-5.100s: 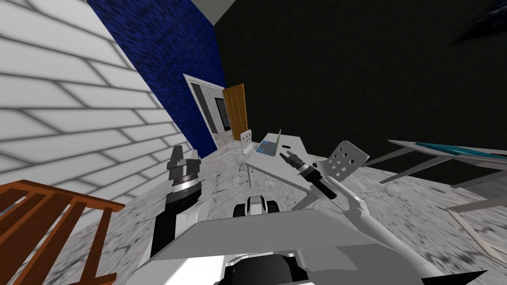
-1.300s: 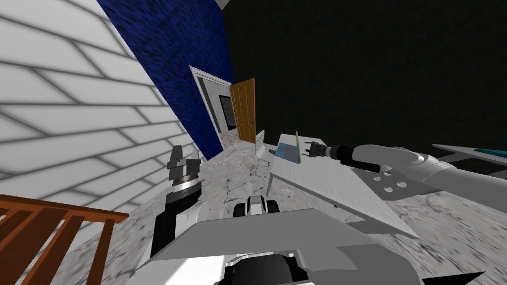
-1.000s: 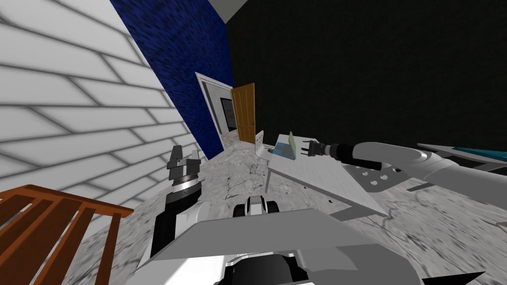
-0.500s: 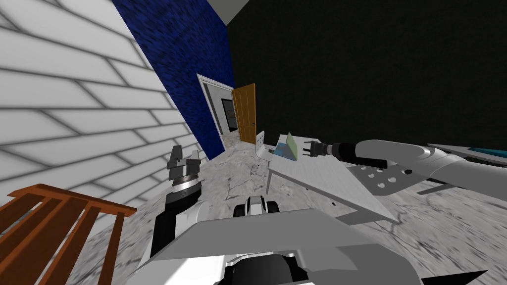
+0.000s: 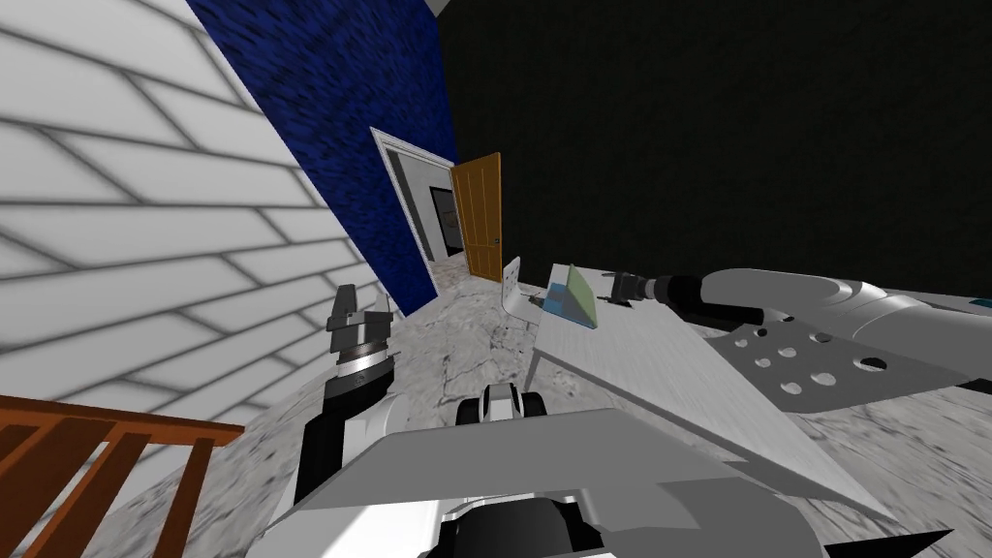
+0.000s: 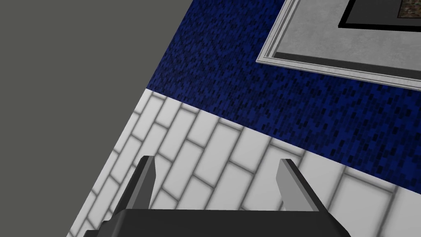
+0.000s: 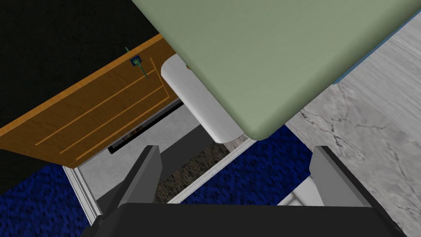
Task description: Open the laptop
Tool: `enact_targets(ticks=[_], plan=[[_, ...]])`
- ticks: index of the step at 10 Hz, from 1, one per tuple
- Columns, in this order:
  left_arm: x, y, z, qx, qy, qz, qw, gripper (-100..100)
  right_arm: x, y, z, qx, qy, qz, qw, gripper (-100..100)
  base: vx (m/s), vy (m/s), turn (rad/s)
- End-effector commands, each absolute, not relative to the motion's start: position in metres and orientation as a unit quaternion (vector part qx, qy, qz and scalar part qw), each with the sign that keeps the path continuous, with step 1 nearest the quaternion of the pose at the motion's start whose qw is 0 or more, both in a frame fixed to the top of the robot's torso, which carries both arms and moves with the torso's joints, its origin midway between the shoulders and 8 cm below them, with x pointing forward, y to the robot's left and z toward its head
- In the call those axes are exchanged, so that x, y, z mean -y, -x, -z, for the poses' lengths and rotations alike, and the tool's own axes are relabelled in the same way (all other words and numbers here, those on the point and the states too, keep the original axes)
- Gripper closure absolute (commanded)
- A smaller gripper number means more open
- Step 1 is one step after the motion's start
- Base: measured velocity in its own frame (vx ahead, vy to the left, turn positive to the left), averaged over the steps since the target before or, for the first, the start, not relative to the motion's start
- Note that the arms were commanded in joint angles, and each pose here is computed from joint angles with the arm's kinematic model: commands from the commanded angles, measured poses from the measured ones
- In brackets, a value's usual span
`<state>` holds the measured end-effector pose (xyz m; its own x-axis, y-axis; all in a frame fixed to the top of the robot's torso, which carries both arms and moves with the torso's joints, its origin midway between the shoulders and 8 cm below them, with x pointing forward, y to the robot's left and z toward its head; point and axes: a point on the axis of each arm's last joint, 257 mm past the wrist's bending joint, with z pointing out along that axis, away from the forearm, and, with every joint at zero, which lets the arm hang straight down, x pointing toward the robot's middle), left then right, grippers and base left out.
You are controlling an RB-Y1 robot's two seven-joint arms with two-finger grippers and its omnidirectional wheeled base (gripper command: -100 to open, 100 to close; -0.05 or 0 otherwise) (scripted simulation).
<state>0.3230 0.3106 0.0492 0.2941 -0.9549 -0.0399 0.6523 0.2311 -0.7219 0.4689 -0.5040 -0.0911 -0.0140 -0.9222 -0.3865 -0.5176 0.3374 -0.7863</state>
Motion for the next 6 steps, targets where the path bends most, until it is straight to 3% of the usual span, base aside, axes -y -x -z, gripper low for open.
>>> enact_targets(ticks=[1, 3, 4, 6], plan=[[-0.311, -0.323, -0.049, -0.248, 0.305, 0.54, 0.744, 0, 0.529, -0.467, 0.097, -0.692, 0.512, 0.234, 0.452, -100, -0.031, 0.002, 0.32], [-0.311, -0.323, -0.049, -0.248, 0.305, 0.54, 0.744, 0, 0.532, -0.468, 0.096, -0.693, 0.51, 0.235, 0.452, -100, -0.04, 0.002, 0.123], [-0.311, -0.323, -0.049, -0.248, 0.305, 0.54, 0.744, 0, 0.526, -0.467, 0.096, -0.69, 0.515, 0.232, 0.453, 100, 0.003, 0.001, -0.188], [-0.311, -0.323, -0.049, -0.248, 0.305, 0.54, 0.744, 0, 0.504, -0.469, 0.091, -0.677, 0.532, 0.221, 0.459, 100, 0.034, 0.001, -0.288]])
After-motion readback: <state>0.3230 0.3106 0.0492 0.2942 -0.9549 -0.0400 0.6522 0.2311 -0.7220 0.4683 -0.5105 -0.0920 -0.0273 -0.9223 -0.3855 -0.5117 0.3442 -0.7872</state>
